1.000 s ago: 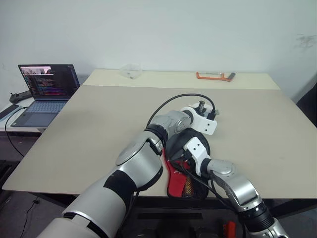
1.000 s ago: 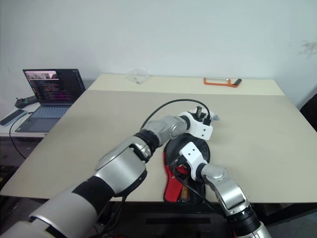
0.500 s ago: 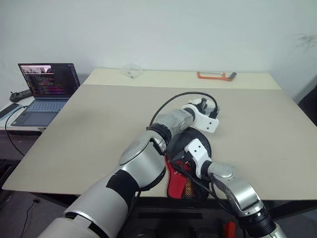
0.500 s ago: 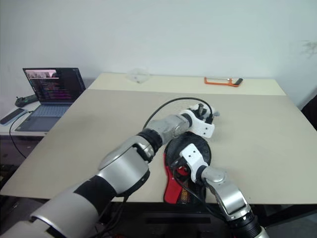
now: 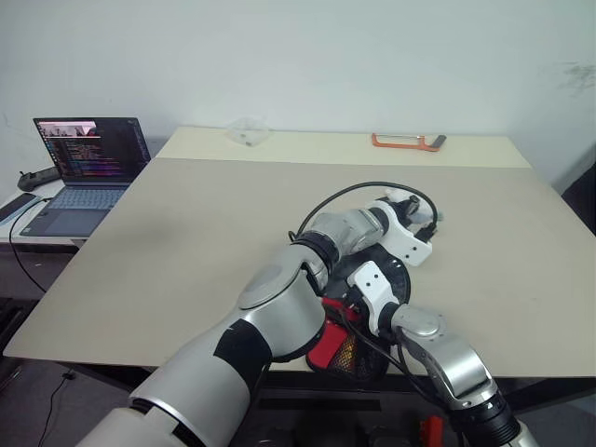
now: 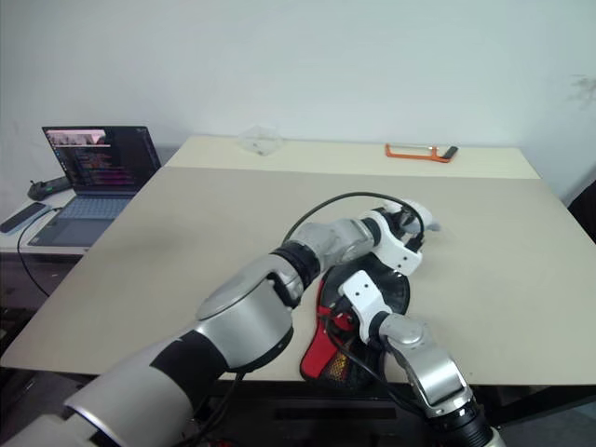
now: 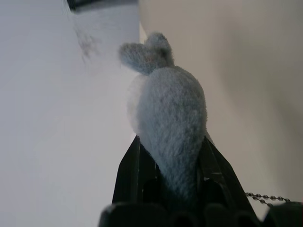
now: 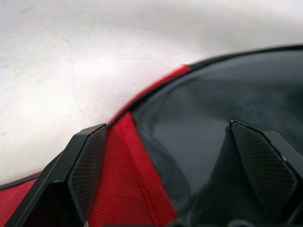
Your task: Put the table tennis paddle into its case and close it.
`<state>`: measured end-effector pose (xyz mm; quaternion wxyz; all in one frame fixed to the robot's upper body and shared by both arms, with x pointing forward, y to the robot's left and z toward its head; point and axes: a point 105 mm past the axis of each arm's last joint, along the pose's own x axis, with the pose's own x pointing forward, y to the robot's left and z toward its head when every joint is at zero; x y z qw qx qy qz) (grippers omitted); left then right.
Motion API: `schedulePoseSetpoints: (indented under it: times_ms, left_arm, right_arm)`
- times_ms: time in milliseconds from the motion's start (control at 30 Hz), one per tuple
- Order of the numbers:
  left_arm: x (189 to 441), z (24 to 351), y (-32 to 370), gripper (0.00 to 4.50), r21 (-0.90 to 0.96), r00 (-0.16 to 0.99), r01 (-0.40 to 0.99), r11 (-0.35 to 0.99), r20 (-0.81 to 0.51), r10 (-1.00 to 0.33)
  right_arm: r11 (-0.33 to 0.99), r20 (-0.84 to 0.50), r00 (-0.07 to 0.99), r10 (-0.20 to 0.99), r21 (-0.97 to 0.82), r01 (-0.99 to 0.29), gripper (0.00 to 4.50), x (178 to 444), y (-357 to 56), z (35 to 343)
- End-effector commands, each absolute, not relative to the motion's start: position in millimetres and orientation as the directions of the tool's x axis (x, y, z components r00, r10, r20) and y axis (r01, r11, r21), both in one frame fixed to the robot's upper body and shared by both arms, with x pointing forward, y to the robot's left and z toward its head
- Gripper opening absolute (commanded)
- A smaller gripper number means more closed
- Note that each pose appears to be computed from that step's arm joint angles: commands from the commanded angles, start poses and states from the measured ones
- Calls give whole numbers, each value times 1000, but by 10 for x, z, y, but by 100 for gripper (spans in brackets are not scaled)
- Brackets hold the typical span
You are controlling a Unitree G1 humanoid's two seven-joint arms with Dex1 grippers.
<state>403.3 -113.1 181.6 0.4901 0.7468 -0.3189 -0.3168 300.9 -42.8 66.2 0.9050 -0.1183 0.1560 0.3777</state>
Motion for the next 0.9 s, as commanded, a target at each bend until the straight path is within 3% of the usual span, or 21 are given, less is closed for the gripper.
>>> schedulePoseSetpoints:
  times_ms: [33,200,367,600,800,900]
  left_arm:
    - [3693,2425,-1610,36,926,439,-348,-147,22,-898]
    - [3834,2109,-1448,36,969,522,-96,-226,-144,-841]
    - [3939,1960,-1274,205,971,552,109,-211,-236,-800]
    - [4044,1832,-1079,448,958,580,196,-211,-287,-762]
    - [4050,1731,-971,448,945,555,250,-210,-318,-769]
    - [4075,1803,-898,448,943,542,304,-135,-288,-789]
  right_arm:
    - [679,-677,443,588,115,-725,450,2531,-490,-246]
    - [685,-673,450,587,117,-719,450,2547,-492,-237]
    - [684,-657,461,596,114,-721,450,2607,-475,-174]
    - [689,-629,492,603,99,-718,450,2748,-470,-48]
    - [693,-604,515,609,88,-716,450,2843,-482,63]
    - [687,-570,531,626,81,-722,450,2886,-475,195]
